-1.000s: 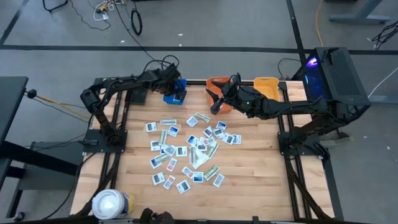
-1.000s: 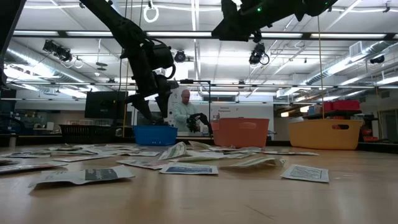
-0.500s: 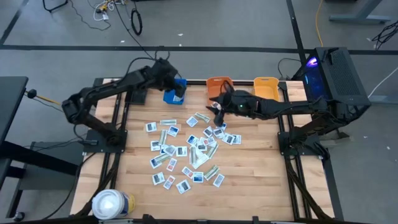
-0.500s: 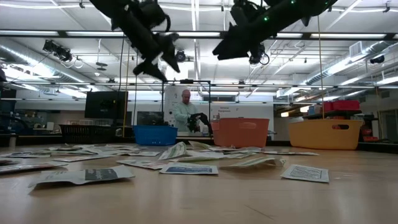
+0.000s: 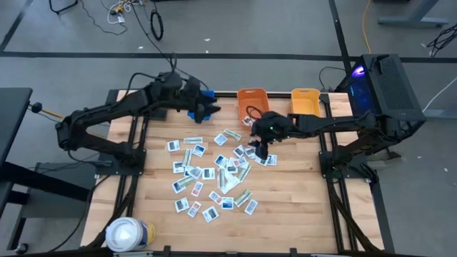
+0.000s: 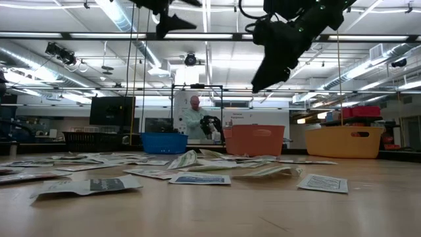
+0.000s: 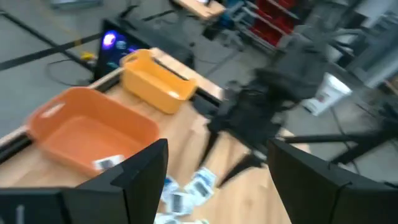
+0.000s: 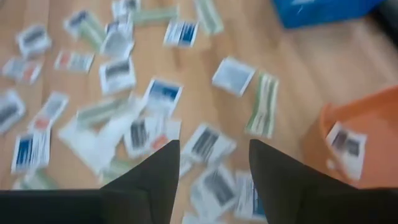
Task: Pick & Place First Aid Supplies
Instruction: Put the towelette pack into the orange bin
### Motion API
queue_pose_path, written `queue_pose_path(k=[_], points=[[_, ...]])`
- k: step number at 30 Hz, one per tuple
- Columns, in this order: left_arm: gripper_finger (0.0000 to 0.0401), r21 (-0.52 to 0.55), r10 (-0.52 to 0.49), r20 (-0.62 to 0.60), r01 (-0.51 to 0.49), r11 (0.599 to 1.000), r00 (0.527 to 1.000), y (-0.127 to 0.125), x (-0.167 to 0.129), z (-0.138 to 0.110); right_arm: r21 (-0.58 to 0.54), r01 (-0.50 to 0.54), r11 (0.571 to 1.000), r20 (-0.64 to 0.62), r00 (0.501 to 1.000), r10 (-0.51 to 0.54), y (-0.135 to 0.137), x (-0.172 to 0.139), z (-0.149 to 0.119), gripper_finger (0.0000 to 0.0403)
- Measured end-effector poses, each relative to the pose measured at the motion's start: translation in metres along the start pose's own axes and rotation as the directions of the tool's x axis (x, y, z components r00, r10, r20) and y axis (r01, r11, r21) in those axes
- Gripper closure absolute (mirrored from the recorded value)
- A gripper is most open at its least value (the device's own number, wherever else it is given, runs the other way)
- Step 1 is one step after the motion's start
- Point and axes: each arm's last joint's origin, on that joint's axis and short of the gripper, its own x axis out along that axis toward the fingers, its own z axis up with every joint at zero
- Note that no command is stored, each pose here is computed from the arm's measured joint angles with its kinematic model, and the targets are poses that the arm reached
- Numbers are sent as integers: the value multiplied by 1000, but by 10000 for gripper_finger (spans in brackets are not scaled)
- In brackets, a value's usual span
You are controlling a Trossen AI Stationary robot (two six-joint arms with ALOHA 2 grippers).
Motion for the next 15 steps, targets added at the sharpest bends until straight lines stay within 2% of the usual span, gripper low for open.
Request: queue_pose_path(k=[6,9,15], points=[[128,30,-90,-19,91,995,996,-24,3,-8,-115,-56,992,-148,988,38,12,-1,-15,209],[128,51,-113,-36,115,992,993,-32,5,-12,-137,-74,988,-203,978,45,18,-1,-23,209],[128,67,-112,-38,114,991,993,-41,7,-17,-41,-78,996,-267,962,65,29,12,-53,209]])
